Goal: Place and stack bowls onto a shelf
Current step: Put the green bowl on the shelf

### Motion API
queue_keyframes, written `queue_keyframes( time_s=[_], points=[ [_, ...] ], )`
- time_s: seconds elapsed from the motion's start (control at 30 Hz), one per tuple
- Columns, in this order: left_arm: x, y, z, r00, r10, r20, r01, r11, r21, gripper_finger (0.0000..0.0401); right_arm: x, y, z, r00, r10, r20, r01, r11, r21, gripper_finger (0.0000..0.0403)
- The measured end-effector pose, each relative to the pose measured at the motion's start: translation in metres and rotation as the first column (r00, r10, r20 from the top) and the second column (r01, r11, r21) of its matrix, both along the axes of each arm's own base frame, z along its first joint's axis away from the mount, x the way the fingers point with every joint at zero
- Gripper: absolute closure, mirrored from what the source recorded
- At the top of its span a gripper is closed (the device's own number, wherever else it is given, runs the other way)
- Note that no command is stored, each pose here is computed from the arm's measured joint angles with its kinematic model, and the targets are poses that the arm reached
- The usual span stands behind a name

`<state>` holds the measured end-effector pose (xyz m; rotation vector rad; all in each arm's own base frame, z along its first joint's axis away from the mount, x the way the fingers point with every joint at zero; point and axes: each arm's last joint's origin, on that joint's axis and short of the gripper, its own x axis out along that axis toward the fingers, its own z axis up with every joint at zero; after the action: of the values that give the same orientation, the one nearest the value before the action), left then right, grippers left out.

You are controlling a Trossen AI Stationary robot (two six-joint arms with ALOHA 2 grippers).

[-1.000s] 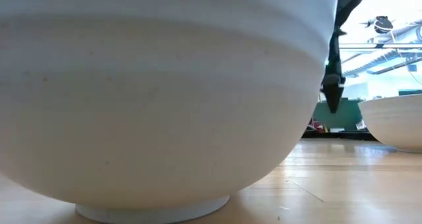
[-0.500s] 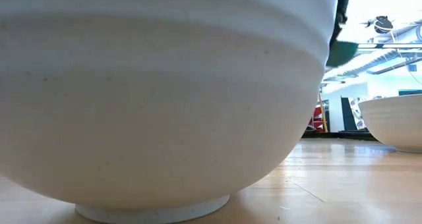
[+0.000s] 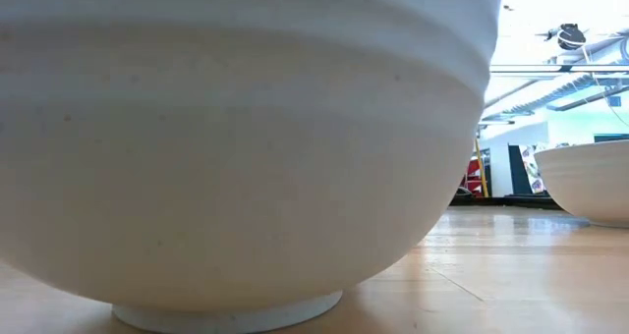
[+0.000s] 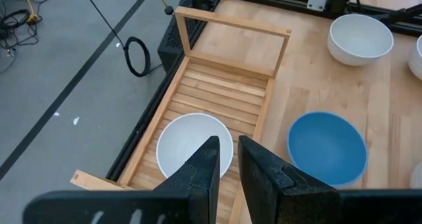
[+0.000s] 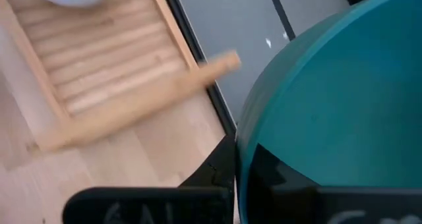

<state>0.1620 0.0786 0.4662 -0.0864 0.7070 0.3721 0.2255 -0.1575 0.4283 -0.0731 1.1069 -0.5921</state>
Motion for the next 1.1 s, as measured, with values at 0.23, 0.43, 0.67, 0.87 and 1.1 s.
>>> queue_keyframes(
  time_s=[0.23,0.43,0.67,0.87,1.1],
  points=[
    [-0.003,-0.001,-0.003,0.999,0.001,-0.040,-0.002,1.000,-0.021,0.0339,0.064,-0.001,0.001,0.988,0.155,0.005,-0.154,0.987,-0.043,0.0403],
    [-0.003,-0.001,-0.004,0.999,0.005,-0.044,-0.006,1.000,-0.029,0.0339,0.107,0.007,-0.014,0.953,0.302,0.039,-0.302,0.953,0.010,0.0403],
    [-0.003,-0.002,-0.004,0.999,0.012,-0.048,-0.013,0.999,-0.039,0.0339,0.143,0.020,-0.053,0.909,0.417,-0.014,-0.410,0.900,0.148,0.0403],
    [-0.003,-0.002,-0.004,0.999,0.016,-0.046,-0.018,0.999,-0.044,0.0339,0.163,0.021,-0.085,0.881,0.469,-0.067,-0.441,0.863,0.248,0.0403],
    [-0.003,-0.002,-0.004,0.999,0.021,-0.044,-0.023,0.999,-0.048,0.0339,0.174,0.014,-0.111,0.866,0.496,-0.066,-0.447,0.825,0.345,0.0403]
  ],
)
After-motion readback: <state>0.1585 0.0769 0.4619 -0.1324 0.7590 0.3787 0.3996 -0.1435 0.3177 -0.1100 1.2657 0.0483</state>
